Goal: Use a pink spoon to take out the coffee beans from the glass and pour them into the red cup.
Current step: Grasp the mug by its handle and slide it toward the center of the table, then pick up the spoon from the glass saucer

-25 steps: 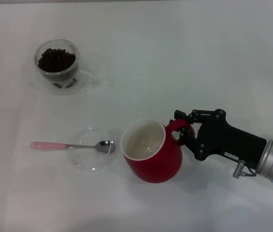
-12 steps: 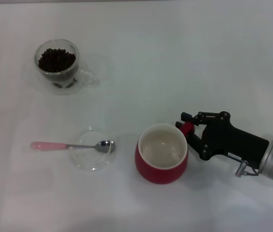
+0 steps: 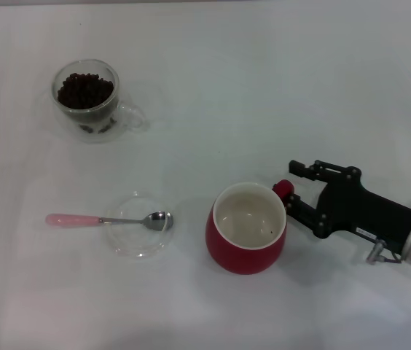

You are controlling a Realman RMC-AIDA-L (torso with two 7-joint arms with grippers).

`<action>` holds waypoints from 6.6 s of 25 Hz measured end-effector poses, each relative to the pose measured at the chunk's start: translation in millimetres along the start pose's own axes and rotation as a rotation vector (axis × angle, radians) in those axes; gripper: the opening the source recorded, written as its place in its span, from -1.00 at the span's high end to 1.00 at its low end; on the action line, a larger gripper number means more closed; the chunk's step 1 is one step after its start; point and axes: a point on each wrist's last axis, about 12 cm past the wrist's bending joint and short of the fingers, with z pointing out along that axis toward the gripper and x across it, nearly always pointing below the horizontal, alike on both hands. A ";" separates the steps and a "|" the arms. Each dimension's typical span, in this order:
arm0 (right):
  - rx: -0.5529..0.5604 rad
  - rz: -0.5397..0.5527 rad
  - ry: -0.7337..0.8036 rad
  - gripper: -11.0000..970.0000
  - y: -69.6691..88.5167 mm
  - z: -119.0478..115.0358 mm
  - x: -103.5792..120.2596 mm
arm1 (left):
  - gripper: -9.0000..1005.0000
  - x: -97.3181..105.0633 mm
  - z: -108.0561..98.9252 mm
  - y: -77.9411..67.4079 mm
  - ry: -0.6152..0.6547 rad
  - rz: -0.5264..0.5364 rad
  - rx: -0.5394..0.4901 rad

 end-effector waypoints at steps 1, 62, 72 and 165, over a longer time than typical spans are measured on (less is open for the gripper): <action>0.000 0.000 0.000 0.10 0.0 0.0 0.0 | -0.74 -0.4 0.7 1.1 -0.002 0.005 0.000; 0.412 -0.139 -0.651 -0.53 -62.6 -174.3 -72.9 | -0.74 1.2 -63.6 -67.4 0.128 -1.064 0.106; 0.469 -0.196 -0.699 -0.54 -88.7 -164.4 -89.3 | -0.74 22.6 -64.5 -91.8 0.396 -1.275 0.072; 0.613 -0.165 -0.604 -0.53 -106.3 -178.3 -82.3 | 0.73 13.6 -88.3 -134.8 0.559 -1.279 0.267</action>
